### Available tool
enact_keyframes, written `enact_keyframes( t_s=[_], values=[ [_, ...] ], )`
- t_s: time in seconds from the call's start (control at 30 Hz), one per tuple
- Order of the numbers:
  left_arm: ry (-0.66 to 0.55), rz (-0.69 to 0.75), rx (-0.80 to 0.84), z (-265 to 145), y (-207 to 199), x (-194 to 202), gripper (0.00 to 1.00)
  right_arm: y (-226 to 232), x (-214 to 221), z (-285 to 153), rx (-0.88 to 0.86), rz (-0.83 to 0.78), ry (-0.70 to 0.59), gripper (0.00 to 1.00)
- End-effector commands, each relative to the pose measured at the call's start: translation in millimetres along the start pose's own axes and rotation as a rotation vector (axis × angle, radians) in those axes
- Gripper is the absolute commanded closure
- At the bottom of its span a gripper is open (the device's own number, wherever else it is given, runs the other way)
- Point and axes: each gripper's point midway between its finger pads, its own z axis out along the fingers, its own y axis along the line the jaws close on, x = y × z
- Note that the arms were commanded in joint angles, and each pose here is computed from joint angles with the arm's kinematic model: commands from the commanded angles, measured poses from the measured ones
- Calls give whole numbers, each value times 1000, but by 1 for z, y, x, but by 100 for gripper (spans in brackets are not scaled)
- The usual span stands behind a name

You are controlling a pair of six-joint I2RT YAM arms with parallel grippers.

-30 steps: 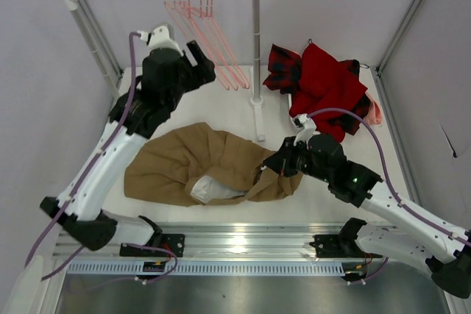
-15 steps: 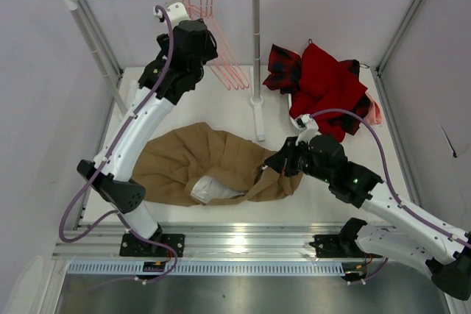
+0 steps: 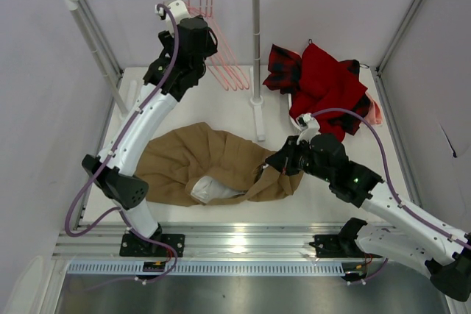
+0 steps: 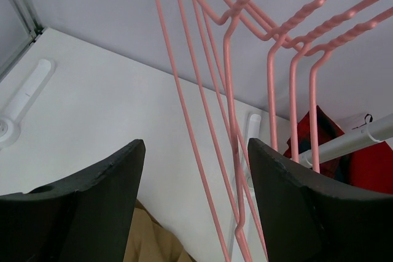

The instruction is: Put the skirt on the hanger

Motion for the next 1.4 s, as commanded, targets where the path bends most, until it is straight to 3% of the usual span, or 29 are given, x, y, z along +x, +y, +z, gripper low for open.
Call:
enact_keyframes(
  t_s=[0.0, 0.3, 0.43, 0.67, 0.87, 1.17, 1.27, 1.3, 1.37],
  values=[
    [-35, -24, 40, -1, -6, -13, 26, 14, -20, -3, -47, -12, -62, 100],
    [-12, 30, -47, 19, 3, 9, 33, 14, -23, -2, -44, -13, -60, 100],
    [-35, 62, -90, 28, 11, 7, 41, 14, -26, -3, -45, -13, -68, 100],
    [-88, 115, -130, 31, 20, -3, 47, 14, -27, -2, -42, -10, -72, 100],
    [-116, 161, -125, 35, 31, 2, 56, 14, -28, 1, -43, -11, -73, 100],
    [-133, 172, -78, 27, 44, 9, 58, 15, -31, 4, -49, -15, -73, 100],
    [-157, 172, -55, 22, 46, 8, 67, 15, -30, 6, -51, -13, -65, 100],
    [-174, 160, -43, 16, 46, 1, 79, 16, -30, 6, -54, -12, -67, 100],
    [-185, 165, -39, 15, 48, 0, 91, 17, -31, 6, -55, -11, -68, 100]
  ],
)
